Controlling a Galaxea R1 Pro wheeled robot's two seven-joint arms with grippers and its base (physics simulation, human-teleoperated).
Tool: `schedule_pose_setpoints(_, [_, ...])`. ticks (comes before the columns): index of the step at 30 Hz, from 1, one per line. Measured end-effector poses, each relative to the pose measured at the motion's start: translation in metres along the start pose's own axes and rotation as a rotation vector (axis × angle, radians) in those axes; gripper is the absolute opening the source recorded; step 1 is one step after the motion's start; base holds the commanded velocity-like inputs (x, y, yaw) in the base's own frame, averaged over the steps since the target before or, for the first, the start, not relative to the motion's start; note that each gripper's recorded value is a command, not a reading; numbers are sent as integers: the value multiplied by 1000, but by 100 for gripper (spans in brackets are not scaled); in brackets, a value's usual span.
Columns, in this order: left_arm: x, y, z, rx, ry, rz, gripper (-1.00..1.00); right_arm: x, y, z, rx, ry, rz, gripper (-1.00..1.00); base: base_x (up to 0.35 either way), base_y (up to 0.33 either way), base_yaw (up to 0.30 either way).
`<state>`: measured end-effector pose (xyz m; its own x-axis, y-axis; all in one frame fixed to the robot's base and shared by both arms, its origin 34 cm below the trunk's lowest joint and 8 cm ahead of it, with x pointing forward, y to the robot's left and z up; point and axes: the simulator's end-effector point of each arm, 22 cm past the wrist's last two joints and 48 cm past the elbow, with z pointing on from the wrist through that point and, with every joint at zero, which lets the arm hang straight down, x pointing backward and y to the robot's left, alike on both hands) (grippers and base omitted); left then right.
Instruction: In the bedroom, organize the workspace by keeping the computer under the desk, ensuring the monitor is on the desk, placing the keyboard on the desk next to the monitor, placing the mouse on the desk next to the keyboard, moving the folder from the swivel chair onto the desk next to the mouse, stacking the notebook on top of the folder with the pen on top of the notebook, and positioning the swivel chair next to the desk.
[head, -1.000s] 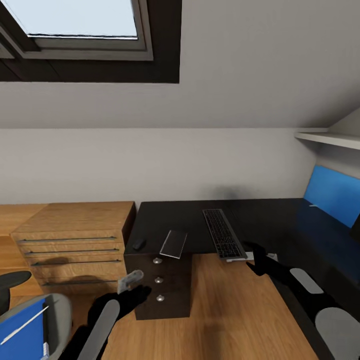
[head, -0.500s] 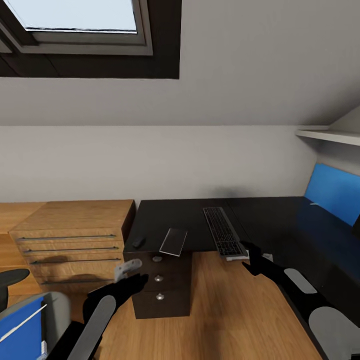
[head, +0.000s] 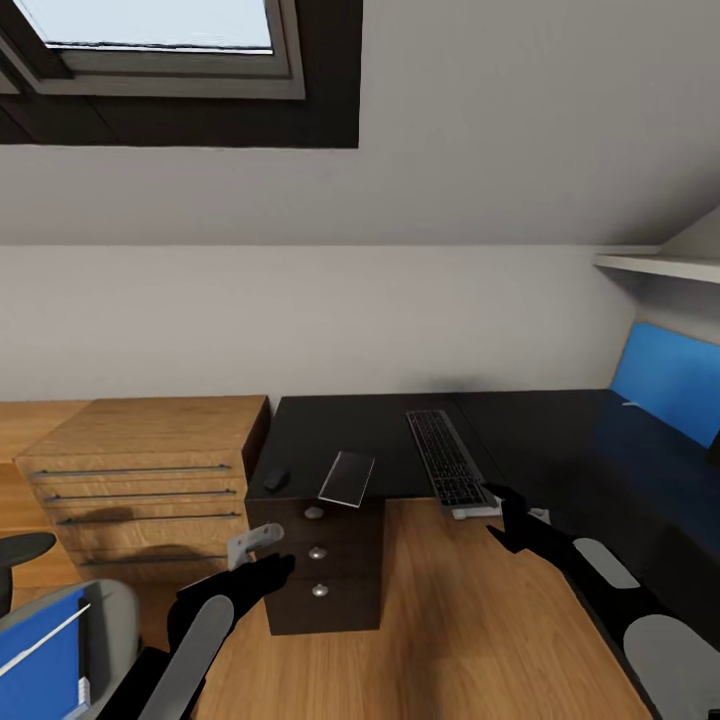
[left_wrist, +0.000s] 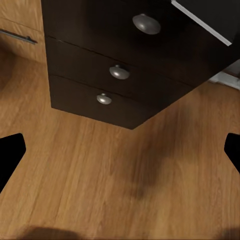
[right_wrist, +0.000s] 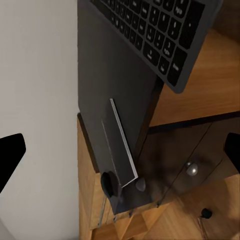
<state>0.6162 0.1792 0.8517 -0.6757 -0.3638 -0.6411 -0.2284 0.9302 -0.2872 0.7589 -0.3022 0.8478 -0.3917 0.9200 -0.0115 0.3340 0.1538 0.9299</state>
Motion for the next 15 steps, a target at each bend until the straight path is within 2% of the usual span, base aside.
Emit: schedule_pose_setpoints(15, [21,7,16,1,9,2,100,1,-27,8,10,7,4,100,0,0,0])
